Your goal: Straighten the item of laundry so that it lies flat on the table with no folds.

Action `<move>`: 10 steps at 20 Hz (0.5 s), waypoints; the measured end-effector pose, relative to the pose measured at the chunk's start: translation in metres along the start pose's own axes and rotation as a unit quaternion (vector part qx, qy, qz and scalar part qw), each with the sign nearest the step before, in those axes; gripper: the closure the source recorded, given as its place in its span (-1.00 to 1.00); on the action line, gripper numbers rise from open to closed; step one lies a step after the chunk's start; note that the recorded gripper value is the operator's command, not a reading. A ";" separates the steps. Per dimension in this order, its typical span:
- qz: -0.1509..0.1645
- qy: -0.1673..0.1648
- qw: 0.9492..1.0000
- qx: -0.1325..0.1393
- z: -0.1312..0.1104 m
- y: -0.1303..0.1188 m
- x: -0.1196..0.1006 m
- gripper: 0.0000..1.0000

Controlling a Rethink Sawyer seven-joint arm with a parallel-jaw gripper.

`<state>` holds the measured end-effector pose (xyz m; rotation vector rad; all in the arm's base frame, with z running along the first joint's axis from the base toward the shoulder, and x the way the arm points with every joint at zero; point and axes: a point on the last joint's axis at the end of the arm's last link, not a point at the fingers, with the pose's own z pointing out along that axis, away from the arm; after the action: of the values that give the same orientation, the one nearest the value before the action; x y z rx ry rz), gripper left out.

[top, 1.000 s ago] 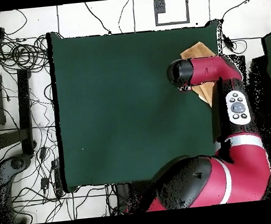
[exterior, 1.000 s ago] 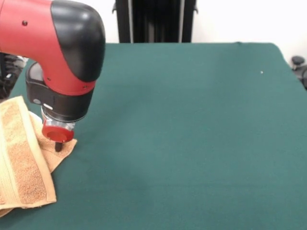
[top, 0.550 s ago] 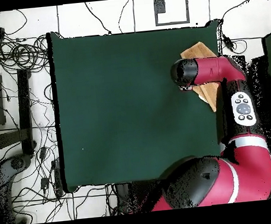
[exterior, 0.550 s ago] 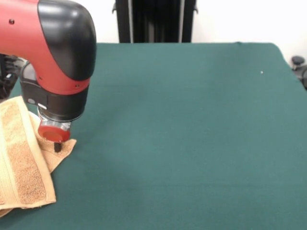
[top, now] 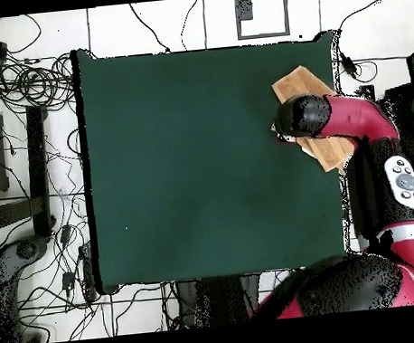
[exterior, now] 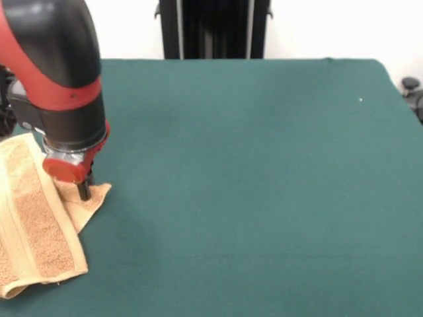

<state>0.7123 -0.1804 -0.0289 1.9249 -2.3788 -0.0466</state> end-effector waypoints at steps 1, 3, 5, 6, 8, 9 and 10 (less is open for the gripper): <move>0.004 -0.008 1.000 0.001 -0.002 0.002 0.002 1.00; 0.011 -0.020 1.000 0.002 -0.005 0.004 0.004 1.00; 0.019 -0.037 0.999 0.003 -0.011 0.009 0.007 1.00; 0.022 -0.047 0.999 0.005 -0.016 0.013 0.005 1.00; 0.023 -0.060 0.998 0.009 -0.023 0.016 -0.001 1.00; 0.022 -0.072 0.997 0.014 -0.030 0.019 -0.010 1.00; 0.021 -0.080 0.996 0.018 -0.034 0.020 -0.018 1.00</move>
<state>0.6991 -0.1579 0.0060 1.9562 -2.5362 -0.1615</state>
